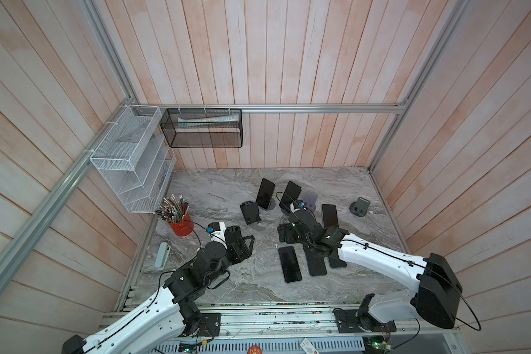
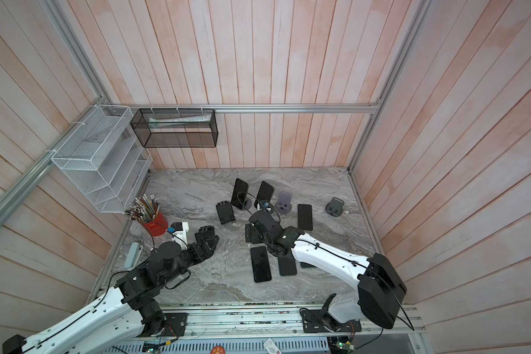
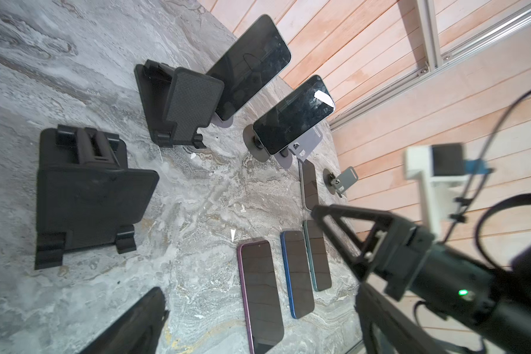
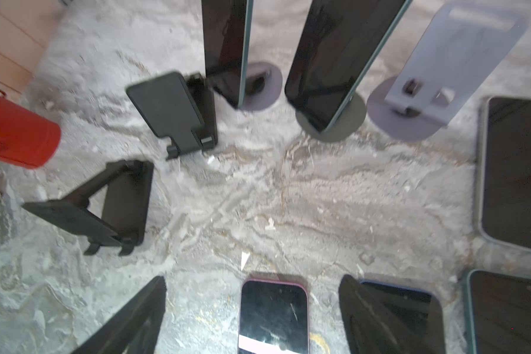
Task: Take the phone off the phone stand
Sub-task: 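Carry the pink-edged phone with the right gripper and lower it onto the flat phones, then open the right gripper and swing it to the far grey round stands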
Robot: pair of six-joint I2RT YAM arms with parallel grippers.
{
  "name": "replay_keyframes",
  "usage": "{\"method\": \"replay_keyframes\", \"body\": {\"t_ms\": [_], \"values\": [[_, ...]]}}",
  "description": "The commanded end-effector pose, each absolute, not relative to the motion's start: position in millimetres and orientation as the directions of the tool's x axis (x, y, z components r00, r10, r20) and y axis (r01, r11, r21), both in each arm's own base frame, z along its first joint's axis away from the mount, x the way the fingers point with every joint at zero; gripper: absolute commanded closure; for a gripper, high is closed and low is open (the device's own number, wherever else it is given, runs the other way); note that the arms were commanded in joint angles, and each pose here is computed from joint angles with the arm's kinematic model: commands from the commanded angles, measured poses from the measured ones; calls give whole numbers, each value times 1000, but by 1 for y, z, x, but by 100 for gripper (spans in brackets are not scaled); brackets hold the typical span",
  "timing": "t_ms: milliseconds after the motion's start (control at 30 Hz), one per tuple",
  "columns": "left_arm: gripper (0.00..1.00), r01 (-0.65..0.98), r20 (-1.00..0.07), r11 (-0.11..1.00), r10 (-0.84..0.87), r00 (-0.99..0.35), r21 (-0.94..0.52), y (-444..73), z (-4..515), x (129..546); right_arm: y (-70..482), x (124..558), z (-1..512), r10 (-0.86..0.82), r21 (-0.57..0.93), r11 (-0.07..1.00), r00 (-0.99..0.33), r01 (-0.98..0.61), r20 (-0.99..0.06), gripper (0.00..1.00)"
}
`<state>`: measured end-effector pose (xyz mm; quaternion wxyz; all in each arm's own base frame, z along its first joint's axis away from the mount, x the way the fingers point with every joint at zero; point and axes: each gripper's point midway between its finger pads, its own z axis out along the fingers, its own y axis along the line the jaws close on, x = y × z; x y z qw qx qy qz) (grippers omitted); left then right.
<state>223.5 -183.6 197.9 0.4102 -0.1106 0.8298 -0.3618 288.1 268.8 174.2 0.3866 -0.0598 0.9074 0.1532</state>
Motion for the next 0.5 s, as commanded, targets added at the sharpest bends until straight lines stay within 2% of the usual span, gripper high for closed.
{"method": "replay_keyframes", "body": {"t_ms": [0, 133, 300, 400, 467], "values": [[2, 135, -669, 753, -468, -577, -644, -174, 221, 230, 232, 297, 179, -18, 76, 990, -634, -120, -773, 8], [2, 142, -680, 771, -440, -586, -621, -178, 226, 232, 196, 315, 203, 56, 106, 993, -570, -54, -820, 8], [2, 135, -653, 758, -439, -617, -638, -185, 220, 232, 137, 348, 236, 266, 294, 956, -464, 12, -845, 12], [2, 130, -632, 739, -454, -628, -661, -190, 217, 233, 115, 381, 235, 347, 388, 922, -473, 12, -810, 11], [2, 134, -626, 731, -457, -632, -669, -193, 220, 233, 114, 404, 229, 313, 364, 932, -512, 0, -800, 7]]}}
